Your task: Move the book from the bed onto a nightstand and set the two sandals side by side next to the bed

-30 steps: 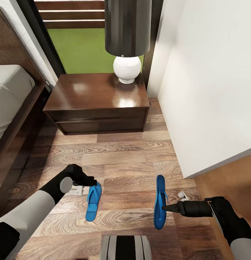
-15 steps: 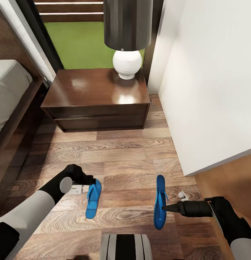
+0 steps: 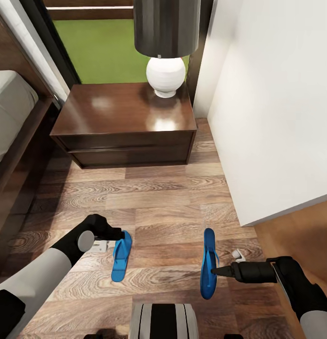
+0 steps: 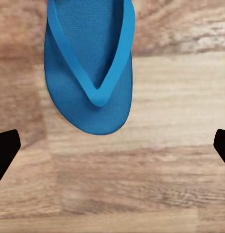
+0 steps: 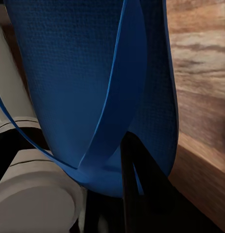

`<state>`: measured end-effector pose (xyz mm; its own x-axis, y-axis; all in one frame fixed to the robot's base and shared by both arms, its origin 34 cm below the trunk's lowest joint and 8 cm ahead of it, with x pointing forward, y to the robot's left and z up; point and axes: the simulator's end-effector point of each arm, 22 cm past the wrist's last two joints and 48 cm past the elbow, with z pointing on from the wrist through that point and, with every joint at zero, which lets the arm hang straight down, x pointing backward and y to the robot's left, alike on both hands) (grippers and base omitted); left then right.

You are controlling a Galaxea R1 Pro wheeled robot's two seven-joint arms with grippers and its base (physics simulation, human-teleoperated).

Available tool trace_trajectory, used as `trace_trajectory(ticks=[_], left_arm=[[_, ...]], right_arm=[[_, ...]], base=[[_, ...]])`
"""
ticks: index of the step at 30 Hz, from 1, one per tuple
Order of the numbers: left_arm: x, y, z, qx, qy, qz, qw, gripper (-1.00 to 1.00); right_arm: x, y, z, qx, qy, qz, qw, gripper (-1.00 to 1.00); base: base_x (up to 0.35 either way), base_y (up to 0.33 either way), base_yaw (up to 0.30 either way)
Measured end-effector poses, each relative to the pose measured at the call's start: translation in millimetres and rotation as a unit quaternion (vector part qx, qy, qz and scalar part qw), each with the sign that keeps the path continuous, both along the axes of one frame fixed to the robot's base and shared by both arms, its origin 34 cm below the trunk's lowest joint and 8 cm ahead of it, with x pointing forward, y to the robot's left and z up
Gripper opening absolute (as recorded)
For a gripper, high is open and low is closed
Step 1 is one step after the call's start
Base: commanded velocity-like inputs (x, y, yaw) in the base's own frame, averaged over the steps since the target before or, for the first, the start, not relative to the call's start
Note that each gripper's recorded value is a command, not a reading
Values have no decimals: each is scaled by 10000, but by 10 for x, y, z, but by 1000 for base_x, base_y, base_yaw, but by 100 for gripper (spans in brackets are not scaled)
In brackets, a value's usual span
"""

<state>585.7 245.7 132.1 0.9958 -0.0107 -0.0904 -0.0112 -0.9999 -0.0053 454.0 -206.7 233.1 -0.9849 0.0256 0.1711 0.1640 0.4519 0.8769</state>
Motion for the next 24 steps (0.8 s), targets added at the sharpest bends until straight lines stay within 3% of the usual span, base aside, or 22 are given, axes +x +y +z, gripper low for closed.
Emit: trace_trajectory(ticks=[24], left_arm=[[-88, -12, -128, -9, 116, 3, 9999, 100]], right_arm=[[-58, -24, -97, -22, 120, -9, 9999, -100]], base=[[0, 0, 0]])
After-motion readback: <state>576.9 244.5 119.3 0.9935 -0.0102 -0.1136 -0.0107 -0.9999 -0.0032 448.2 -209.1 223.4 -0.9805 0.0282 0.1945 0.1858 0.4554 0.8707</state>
